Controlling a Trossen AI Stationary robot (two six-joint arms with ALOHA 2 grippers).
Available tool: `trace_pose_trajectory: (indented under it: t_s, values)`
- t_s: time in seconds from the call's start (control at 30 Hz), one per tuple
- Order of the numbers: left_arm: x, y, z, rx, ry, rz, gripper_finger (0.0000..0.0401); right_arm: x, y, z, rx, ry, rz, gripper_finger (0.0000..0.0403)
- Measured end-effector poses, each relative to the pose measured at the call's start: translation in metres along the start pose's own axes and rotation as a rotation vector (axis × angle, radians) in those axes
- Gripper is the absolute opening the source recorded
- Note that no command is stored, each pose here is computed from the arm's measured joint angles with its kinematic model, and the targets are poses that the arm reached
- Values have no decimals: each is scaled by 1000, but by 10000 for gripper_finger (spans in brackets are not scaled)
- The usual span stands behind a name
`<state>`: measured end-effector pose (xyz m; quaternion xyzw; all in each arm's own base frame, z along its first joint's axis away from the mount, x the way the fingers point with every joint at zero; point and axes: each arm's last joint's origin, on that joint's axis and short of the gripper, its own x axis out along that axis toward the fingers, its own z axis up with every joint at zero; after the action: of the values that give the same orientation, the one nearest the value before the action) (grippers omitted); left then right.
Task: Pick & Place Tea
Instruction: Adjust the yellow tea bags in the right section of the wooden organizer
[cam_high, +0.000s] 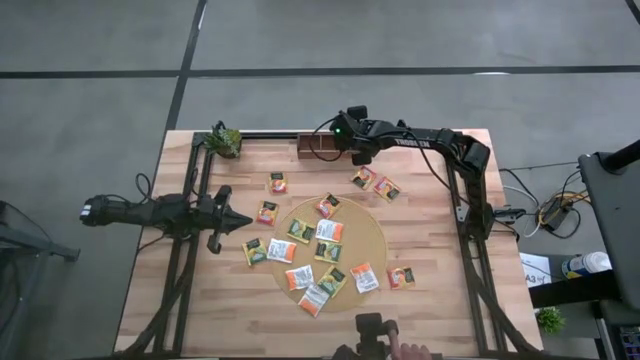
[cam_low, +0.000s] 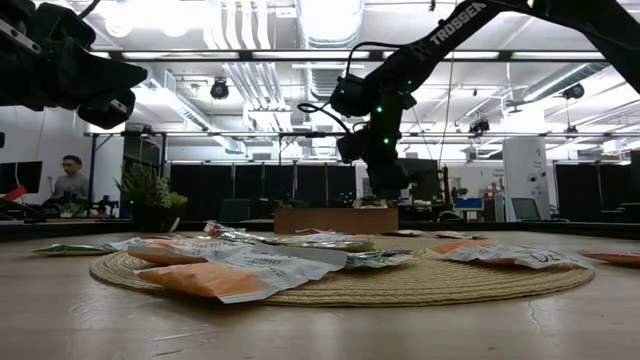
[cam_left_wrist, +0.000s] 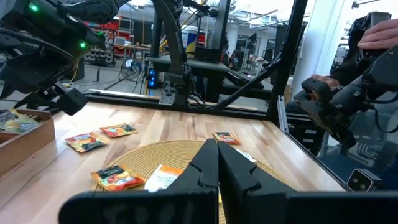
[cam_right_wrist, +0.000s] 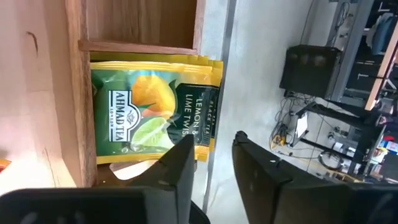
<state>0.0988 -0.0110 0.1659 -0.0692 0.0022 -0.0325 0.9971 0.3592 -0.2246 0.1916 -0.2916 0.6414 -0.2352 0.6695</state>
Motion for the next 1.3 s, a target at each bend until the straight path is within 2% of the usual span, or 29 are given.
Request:
trace_pose_trajectory:
  t_s: [0.17,0.33,0.47,0.67,0.8,0.9,1.0,1.1,1.3]
  values:
    - [0,0,0,0,0,0,0,-2,-1,1,2,-1,-7,136]
    - [0,0,0,0,0,0,0,-16,-6,2,55,-15,-46,145]
    - [0,0,0,0,0,0,0,-29,-12,-1,93,-79,13,142]
    - [0,0,0,0,0,0,0,-40,-32,-15,89,-83,240,111]
    - [0,0,0,0,0,0,0,-41,-44,-21,93,-100,317,61]
    - [0,0,0,0,0,0,0,-43,-48,-21,22,-157,358,18]
    - [0,0,0,0,0,0,0,-45,-46,-19,-37,-223,410,10]
    - [0,0,0,0,0,0,0,-43,-42,-17,-3,-260,475,8]
    - [0,0,0,0,0,0,0,-21,-30,-14,28,-196,527,8]
